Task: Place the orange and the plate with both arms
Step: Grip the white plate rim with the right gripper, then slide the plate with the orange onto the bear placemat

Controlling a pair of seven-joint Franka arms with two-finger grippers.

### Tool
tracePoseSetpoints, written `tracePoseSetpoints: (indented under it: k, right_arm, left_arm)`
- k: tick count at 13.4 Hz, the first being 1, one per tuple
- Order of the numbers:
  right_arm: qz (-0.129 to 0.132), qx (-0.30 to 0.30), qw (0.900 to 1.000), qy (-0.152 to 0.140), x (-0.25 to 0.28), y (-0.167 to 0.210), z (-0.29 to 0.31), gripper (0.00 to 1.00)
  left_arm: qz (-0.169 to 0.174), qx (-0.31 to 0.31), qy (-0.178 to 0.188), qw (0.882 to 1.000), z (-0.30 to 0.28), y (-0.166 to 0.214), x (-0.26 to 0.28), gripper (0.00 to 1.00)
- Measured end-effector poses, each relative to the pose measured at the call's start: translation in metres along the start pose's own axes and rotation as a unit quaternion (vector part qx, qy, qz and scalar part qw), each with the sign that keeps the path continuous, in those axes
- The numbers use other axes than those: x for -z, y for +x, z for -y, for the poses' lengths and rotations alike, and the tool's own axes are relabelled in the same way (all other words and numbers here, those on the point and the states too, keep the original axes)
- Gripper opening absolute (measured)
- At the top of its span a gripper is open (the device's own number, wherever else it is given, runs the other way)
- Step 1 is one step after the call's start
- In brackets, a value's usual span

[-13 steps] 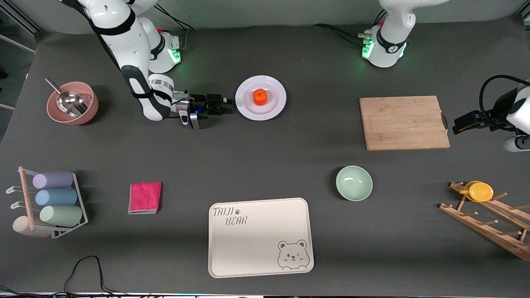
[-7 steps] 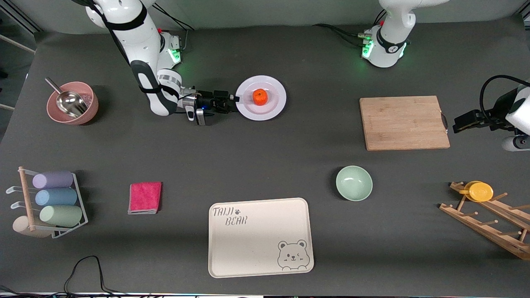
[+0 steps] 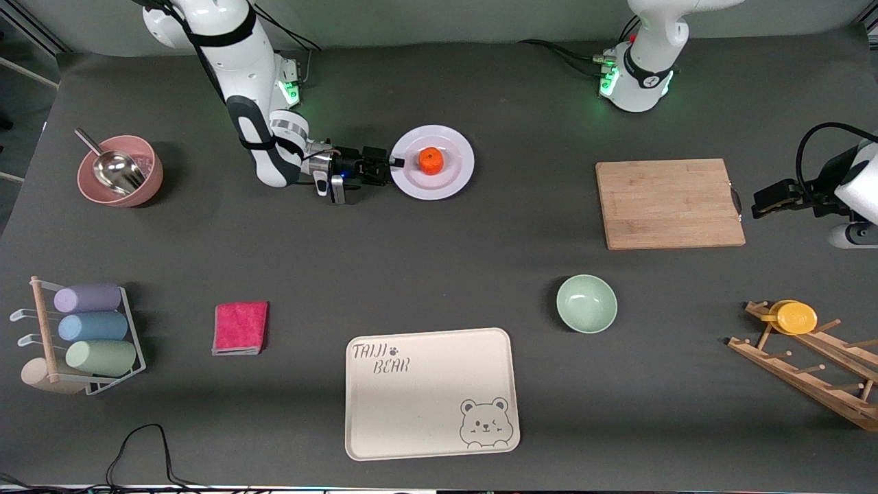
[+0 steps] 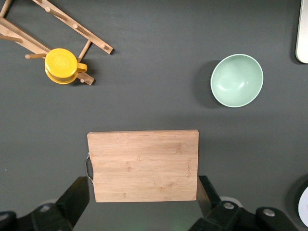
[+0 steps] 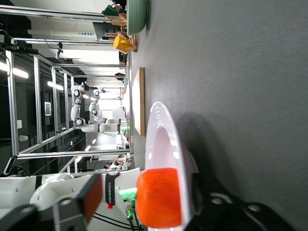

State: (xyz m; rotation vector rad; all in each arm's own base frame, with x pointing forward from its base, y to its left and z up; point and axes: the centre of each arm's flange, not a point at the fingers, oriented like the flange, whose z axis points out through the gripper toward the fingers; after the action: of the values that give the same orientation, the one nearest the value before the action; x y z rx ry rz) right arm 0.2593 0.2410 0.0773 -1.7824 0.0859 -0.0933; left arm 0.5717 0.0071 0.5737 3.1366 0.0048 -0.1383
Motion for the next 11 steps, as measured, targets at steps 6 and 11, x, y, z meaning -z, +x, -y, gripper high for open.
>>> tracePoseSetpoints:
  k: [6,11]
  right_arm:
    - [-0.007,0.032,0.999,-0.008,0.003,-0.0057,-0.0063,0.21]
    - [-0.011,0.035,0.999,-0.004,0.004,-0.0073,-0.0087,0.04]
  left_arm:
    - [0.0,-0.019,0.001,1.0,-0.0003,0.0,0.0,1.0]
    - [0.0,-0.024,0.002,1.0,-0.0036,-0.0001,0.0003,1.0]
